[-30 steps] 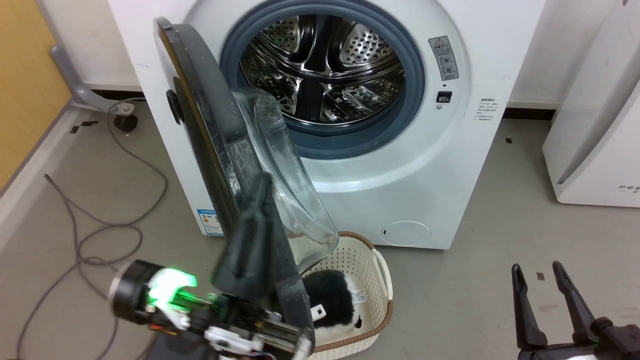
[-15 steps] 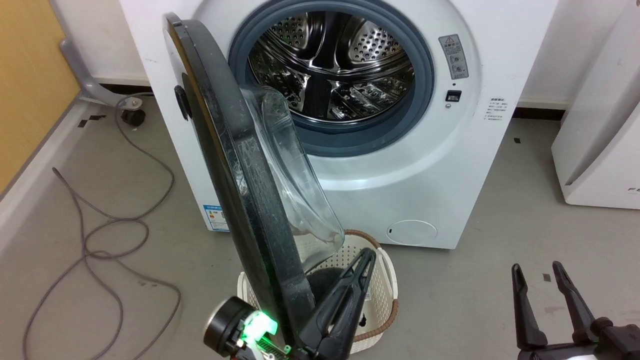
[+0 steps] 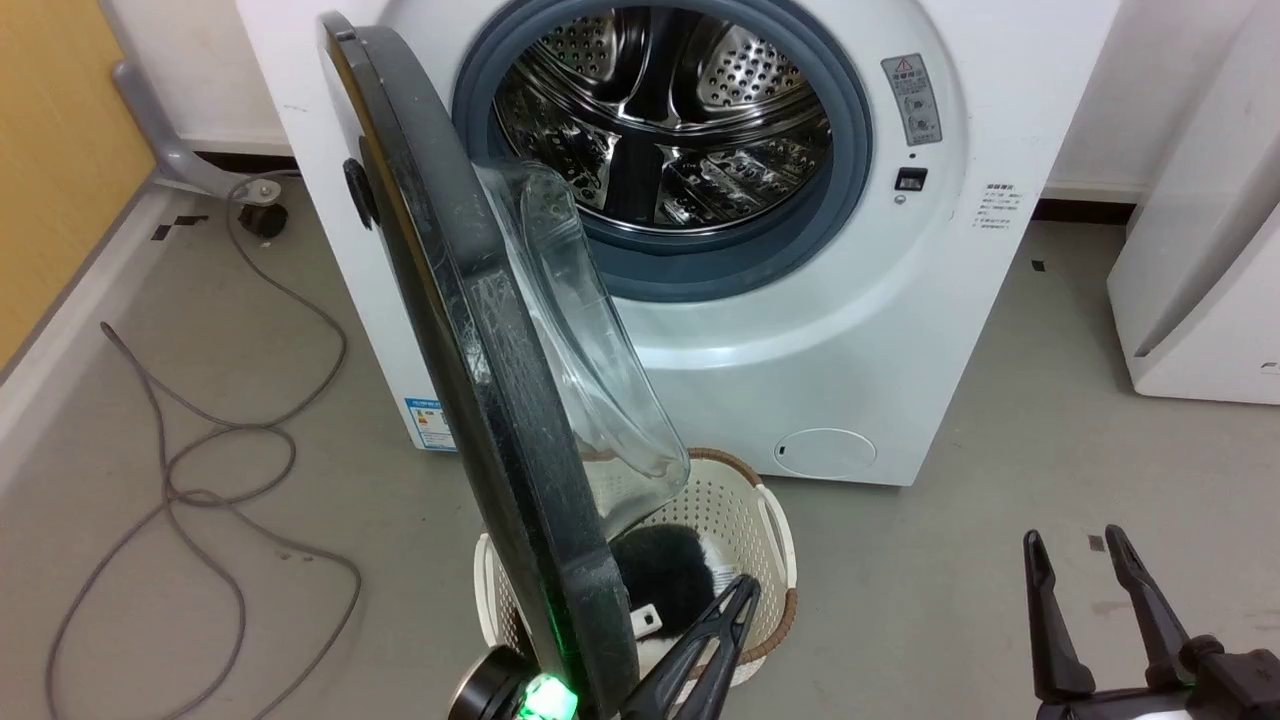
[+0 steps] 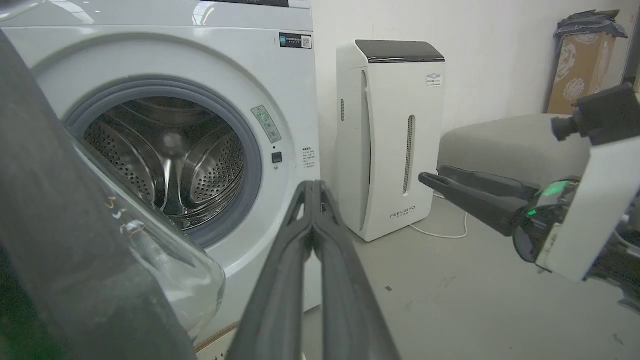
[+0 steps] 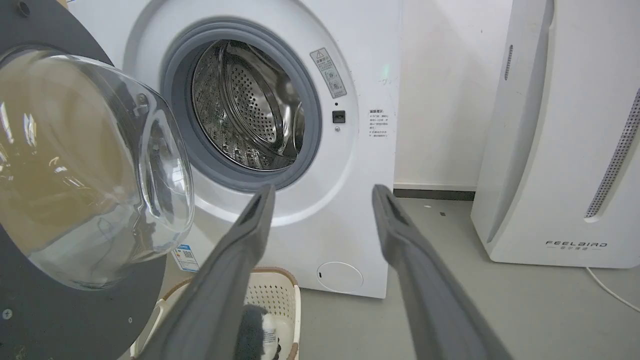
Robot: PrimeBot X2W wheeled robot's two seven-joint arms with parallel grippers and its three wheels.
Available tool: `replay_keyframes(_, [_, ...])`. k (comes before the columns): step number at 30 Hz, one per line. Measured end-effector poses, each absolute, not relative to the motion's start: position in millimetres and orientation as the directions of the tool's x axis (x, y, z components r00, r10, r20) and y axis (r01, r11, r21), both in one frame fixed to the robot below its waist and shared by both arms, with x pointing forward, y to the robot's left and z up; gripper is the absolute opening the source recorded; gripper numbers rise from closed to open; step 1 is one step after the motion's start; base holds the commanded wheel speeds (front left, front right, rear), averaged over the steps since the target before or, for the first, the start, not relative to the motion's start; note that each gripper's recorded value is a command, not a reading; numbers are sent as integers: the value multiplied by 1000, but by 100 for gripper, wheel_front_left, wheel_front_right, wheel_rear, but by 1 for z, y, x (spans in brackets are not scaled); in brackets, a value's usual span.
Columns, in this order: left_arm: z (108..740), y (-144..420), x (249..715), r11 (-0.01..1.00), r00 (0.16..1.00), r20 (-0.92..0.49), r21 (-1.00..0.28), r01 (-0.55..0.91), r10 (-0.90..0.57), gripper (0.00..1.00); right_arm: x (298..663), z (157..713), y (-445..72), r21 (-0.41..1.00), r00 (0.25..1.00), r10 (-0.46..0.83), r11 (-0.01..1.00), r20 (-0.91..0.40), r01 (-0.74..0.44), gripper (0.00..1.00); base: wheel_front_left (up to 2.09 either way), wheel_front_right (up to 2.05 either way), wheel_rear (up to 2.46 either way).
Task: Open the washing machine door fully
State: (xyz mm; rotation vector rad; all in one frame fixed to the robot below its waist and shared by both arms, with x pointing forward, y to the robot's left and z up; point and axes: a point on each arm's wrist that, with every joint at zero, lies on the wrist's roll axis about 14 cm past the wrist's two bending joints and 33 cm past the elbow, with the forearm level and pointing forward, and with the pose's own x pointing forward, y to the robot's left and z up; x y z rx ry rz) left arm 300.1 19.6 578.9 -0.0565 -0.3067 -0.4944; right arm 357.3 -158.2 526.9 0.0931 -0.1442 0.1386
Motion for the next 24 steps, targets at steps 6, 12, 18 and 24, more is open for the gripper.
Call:
replay_keyframes(6, [555,27,305,895,870,231,10,445,-435,0,359,523,-158,77,982,132,987,137,-144,100,0,0,0])
replay_keyframes(12, [542,45,310,923,906,191,-4,386,-378,0,363,520,-153,76,980,149,984,129,-160,100,0,0,0])
replay_keyframes(18, [534,59,310,941,927,167,2,340,-335,0,368,519,-141,78,975,184,978,124,-194,100,0,0,0])
replay_keyframes(24, [534,71,306,955,941,165,5,297,-294,0,374,519,-125,79,965,232,967,125,-243,100,0,0,0])
